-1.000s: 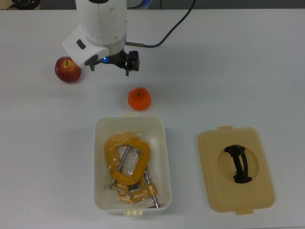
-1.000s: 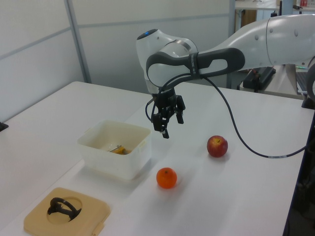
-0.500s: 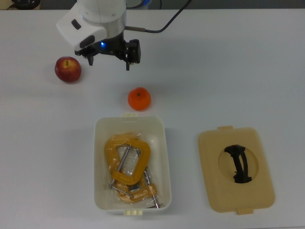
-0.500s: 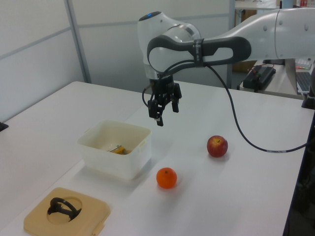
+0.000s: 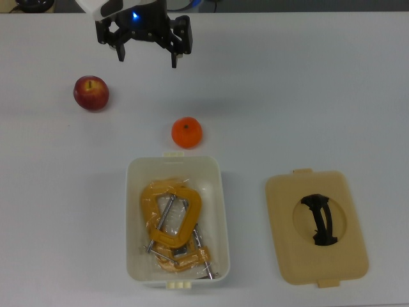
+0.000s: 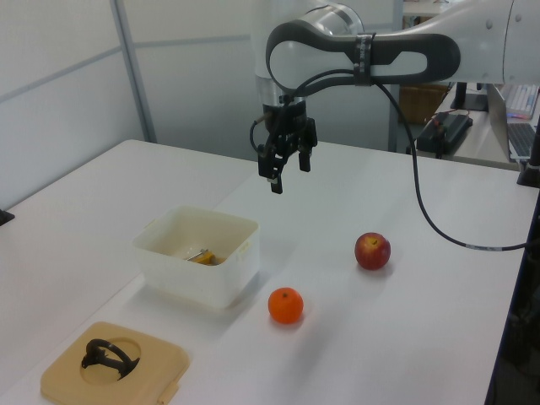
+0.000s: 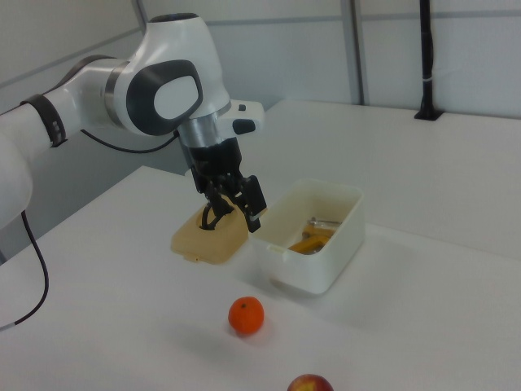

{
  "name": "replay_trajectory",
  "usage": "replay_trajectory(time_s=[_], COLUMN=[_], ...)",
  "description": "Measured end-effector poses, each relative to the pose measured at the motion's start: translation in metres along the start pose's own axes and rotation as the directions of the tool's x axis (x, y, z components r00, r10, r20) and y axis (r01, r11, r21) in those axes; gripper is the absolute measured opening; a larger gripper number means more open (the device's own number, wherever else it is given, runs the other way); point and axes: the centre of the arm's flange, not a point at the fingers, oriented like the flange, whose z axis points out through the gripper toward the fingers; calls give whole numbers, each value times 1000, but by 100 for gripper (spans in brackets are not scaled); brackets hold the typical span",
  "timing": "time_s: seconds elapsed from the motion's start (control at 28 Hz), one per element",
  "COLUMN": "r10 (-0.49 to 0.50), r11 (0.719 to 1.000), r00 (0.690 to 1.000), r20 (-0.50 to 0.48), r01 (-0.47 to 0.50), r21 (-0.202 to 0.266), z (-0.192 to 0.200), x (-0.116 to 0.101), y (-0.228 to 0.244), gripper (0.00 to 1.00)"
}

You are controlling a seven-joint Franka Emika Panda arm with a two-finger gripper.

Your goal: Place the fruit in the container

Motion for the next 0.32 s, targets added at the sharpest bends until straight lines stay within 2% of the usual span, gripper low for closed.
replay_trajectory(time_s=[0.32], r10=[16], r11=[1000], r00=[1000], r20=[2], r01=[-16], r21=[0], z=[1], x=[0], y=[0], gripper=[100])
